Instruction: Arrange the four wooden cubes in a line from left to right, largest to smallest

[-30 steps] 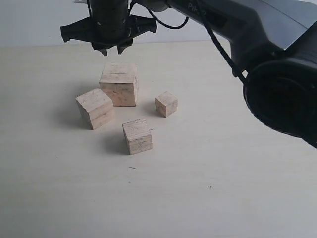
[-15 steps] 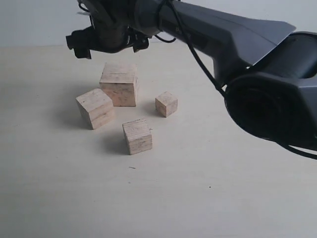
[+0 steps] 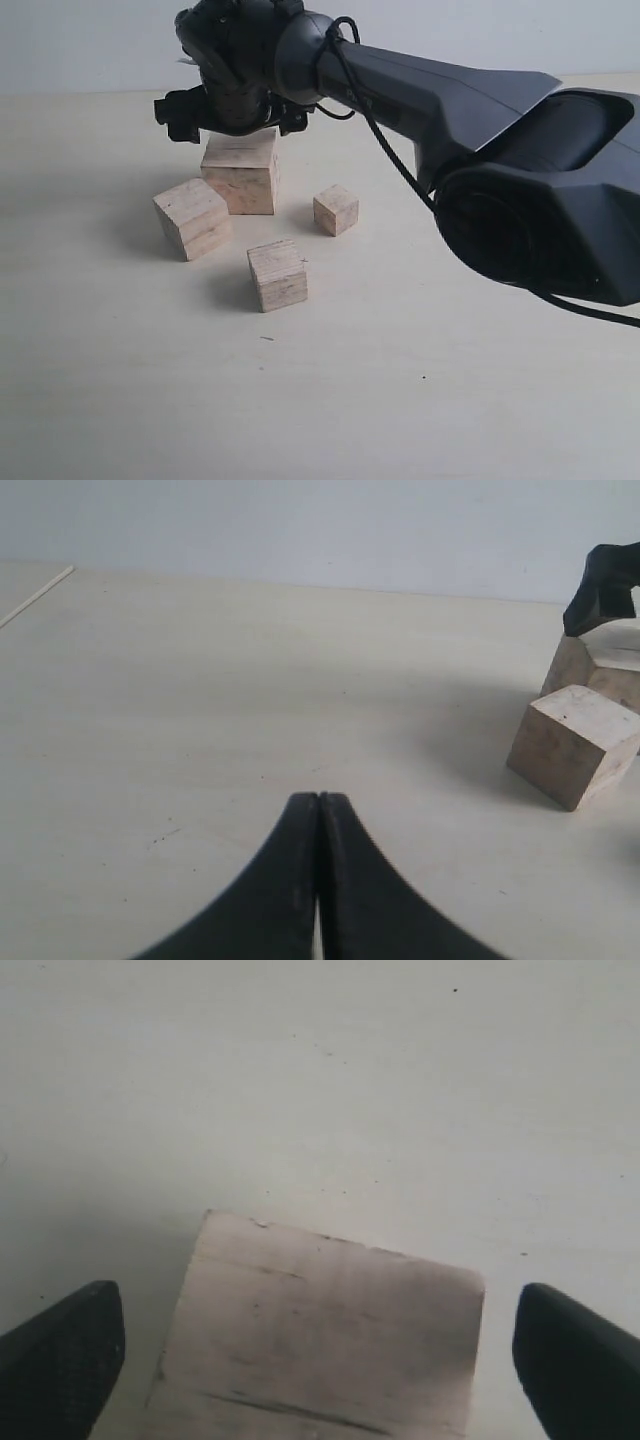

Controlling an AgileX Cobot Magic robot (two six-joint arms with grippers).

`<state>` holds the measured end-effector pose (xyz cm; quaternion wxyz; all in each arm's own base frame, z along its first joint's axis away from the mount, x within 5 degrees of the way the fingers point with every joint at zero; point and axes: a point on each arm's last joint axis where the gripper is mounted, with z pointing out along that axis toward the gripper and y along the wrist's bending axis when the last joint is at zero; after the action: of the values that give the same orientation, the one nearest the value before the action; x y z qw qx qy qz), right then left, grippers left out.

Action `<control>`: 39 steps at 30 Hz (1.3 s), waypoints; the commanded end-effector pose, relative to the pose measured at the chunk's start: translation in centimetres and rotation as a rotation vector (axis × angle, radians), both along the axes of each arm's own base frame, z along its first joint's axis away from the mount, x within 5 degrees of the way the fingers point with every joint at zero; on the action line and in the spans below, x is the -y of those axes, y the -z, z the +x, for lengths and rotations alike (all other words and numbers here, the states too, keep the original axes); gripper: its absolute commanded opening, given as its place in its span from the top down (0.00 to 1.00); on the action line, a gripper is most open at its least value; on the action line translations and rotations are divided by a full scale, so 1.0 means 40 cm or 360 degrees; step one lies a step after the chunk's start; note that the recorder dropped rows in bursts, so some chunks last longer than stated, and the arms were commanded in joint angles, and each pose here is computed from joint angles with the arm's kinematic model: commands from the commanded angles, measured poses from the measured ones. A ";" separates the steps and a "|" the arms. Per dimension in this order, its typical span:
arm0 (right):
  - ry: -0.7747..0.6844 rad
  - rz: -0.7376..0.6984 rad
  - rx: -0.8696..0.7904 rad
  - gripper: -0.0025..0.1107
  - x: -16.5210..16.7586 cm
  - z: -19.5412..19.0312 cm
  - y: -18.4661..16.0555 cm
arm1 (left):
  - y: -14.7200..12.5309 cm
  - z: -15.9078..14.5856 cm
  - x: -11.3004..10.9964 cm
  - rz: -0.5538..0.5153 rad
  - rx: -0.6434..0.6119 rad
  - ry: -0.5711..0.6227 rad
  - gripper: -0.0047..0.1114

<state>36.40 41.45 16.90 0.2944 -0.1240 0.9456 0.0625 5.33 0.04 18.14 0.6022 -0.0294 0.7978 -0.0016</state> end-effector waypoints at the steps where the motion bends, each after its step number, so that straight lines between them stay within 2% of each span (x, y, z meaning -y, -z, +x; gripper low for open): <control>1: 0.0028 0.0014 -0.0029 0.05 0.008 0.012 0.017 | 0.000 0.000 0.000 -0.0003 0.0020 0.0006 0.96; 6: 0.0032 0.0000 -0.0035 0.08 0.009 0.011 0.020 | 0.000 0.000 0.000 -0.0003 0.0020 0.0006 0.96; 9: 0.0042 -0.0026 -0.0054 0.16 0.012 0.010 0.028 | 0.000 0.000 0.000 -0.0003 0.0020 0.0006 0.96; 12: 0.0060 -0.0033 -0.0074 0.29 0.014 0.009 0.033 | 0.000 0.000 0.000 -0.0003 0.0020 0.0006 0.96; 15: 0.0063 -0.0015 -0.0097 0.47 0.012 0.006 0.035 | 0.000 0.000 0.000 -0.0003 0.0020 0.0006 0.96; 20: 0.0005 0.0003 -0.0158 0.89 0.006 -0.004 0.033 | 0.000 0.000 0.000 -0.0003 0.0020 0.0006 0.96; 22: -0.0061 -0.0018 -0.0133 0.98 0.008 -0.006 0.010 | 0.000 0.000 0.000 -0.0003 0.0020 0.0006 0.96; 26: -0.0158 -0.0001 -0.0014 0.98 0.013 -0.006 -0.069 | 0.000 0.000 0.000 -0.0003 0.0020 0.0006 0.96; 33: -0.0556 0.0199 0.0298 0.98 0.006 -0.036 -0.273 | 0.000 0.000 0.000 -0.0003 0.0020 0.0006 0.96; 36: -0.0861 0.0302 0.0352 0.98 -0.011 -0.066 -0.320 | 0.000 0.000 0.000 -0.0003 0.0020 0.0006 0.96; 39: -0.1282 0.0438 0.0323 0.98 -0.042 -0.111 -0.329 | 0.000 0.000 0.000 -0.0003 0.0020 0.0006 0.96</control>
<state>33.41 42.10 28.94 0.3546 -0.3666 0.8325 0.2162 5.33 0.04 18.14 0.6022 -0.0294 0.7978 -0.0016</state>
